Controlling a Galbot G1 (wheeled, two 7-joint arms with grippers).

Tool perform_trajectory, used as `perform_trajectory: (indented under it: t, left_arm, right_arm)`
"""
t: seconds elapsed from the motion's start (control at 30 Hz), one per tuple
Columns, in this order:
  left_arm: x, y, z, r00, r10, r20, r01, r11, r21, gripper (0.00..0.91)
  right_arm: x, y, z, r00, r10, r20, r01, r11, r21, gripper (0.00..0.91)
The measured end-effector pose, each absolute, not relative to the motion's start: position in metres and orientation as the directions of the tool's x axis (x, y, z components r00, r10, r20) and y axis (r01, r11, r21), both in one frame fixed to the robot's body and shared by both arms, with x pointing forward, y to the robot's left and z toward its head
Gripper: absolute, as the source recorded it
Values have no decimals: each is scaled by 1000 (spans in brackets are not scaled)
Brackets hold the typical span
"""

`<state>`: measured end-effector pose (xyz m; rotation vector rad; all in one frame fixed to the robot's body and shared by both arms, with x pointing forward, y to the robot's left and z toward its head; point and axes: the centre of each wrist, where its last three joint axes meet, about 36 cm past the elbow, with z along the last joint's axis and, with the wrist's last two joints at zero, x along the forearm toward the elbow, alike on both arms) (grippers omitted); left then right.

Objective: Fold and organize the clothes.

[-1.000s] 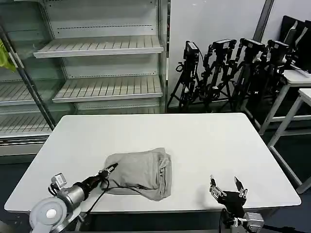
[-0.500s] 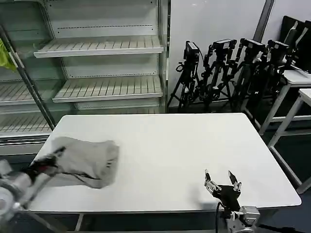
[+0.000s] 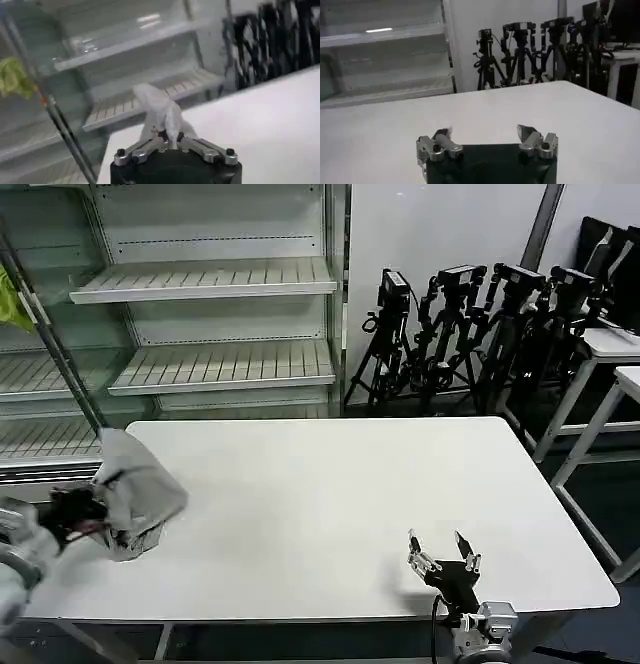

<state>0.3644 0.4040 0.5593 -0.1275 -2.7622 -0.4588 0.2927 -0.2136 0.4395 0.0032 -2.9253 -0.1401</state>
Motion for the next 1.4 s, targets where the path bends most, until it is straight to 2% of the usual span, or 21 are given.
perform_trajectory:
  t: [0.17,0.37,0.57,0.8,0.83,0.87,1.13,1.4]
  left_arm:
    - [371,354,510,-917,87,390,223,922,318,71]
    - [394,281,474,-891,203,407,305,930,204,71]
    - [417,207,455,-849,332,411,386,921,55,71]
    - [441,136,446,-807,419,417,439,897,-51,71]
    - [444,129,447,-805,424,415,442,895,-58,312]
    - [448,123,448,-805,428,411,443,894,-64,907]
    - [470,88,457,-803,464,374,445,884,-142,907]
    - [471,86,476,-815,522,252,467,849,-248,907]
  right_arm:
    - [288,-213,435,-977,14,211,30,997,71,907]
    - [282,-215,430,-974,43,223,54,998,42,907]
    - [279,-220,425,-970,64,235,71,997,19,907]
    - [279,-221,422,-967,74,243,79,997,12,907]
    - [279,-221,422,-967,74,244,80,997,12,907]
    - [279,-222,422,-967,75,244,80,997,11,907]
    - [278,-226,427,-967,81,240,84,997,1,907]
    - [277,-229,437,-974,81,213,81,997,-12,907]
